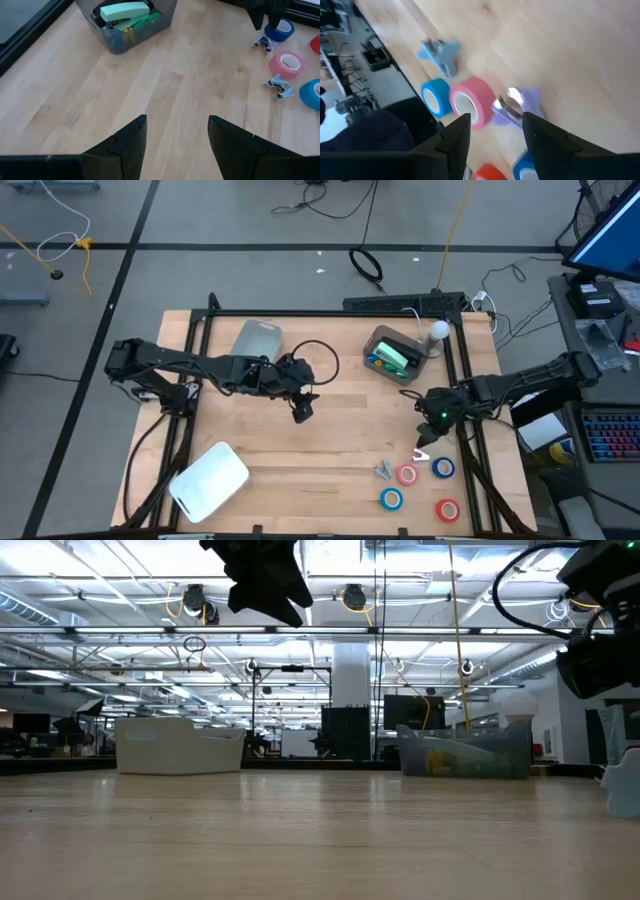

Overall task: Pick and place Stapler, Stapler remover, tape
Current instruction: Put the dark blue tape into the gray bin

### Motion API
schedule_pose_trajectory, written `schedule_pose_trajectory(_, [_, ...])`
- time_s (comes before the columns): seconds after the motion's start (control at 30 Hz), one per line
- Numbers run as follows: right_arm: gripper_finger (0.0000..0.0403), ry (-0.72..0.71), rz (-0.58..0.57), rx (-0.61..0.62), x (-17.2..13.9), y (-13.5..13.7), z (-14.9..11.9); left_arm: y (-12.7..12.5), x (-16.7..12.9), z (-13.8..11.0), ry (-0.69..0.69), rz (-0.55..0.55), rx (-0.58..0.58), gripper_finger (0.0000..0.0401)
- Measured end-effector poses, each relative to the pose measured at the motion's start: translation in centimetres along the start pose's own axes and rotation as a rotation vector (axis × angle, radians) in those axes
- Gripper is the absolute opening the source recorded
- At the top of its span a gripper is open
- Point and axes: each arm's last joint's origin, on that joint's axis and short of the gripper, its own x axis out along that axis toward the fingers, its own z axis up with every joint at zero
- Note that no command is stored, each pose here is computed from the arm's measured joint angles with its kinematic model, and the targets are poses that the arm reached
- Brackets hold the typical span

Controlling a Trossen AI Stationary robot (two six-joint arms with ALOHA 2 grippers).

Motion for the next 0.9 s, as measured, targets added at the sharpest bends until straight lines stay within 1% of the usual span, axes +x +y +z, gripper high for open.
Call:
schedule_pose_trajectory(0.07, [0.0175, -0.03, -0.001, -0.028, 0.0, 0.2, 0.0, -0.1, 0.0, 0.0, 0.0, -0.003, 0.002, 0.0212])
schedule_pose_trajectory(0.2, [0.0172, -0.04, -0.017, -0.113, -0.2, 1.2, -0.6, -0.4, -0.1, -0.1, 0.001, -0.011, 0.009, 0.0212])
schedule_pose_trajectory(0.27, [0.0172, -0.026, -0.061, -0.143, -0.3, 1.6, -1.2, -0.5, -0.1, -0.2, 0.002, -0.014, 0.012, 0.0212])
schedule_pose_trajectory(0.37, [0.0174, -0.006, -0.171, -0.167, -0.7, 2.3, -2.2, -0.6, -0.1, -0.2, 0.002, -0.015, 0.012, 0.0212])
schedule_pose_trajectory(0.5, [0.0175, 0.033, -0.278, -0.142, -0.8, 3.2, -3.5, -0.6, -0.1, -0.2, 0.002, -0.014, 0.01, 0.0212])
schedule_pose_trajectory(0.67, [0.0172, 0.108, -0.365, -0.058, 0.6, 3.6, -5.1, -0.6, -0.1, -0.2, 0.001, -0.014, 0.01, 0.0212])
schedule_pose_trajectory(0.8, [0.0175, 0.139, -0.381, -0.039, 2.1, 4.0, -6.3, -0.6, -0.1, -0.2, 0.002, -0.014, 0.012, 0.0212])
schedule_pose_trajectory(0.9, [0.0175, 0.122, -0.395, -0.036, 3.0, 4.0, -7.0, -0.6, -0.1, -0.2, 0.001, -0.014, 0.021, 0.0212])
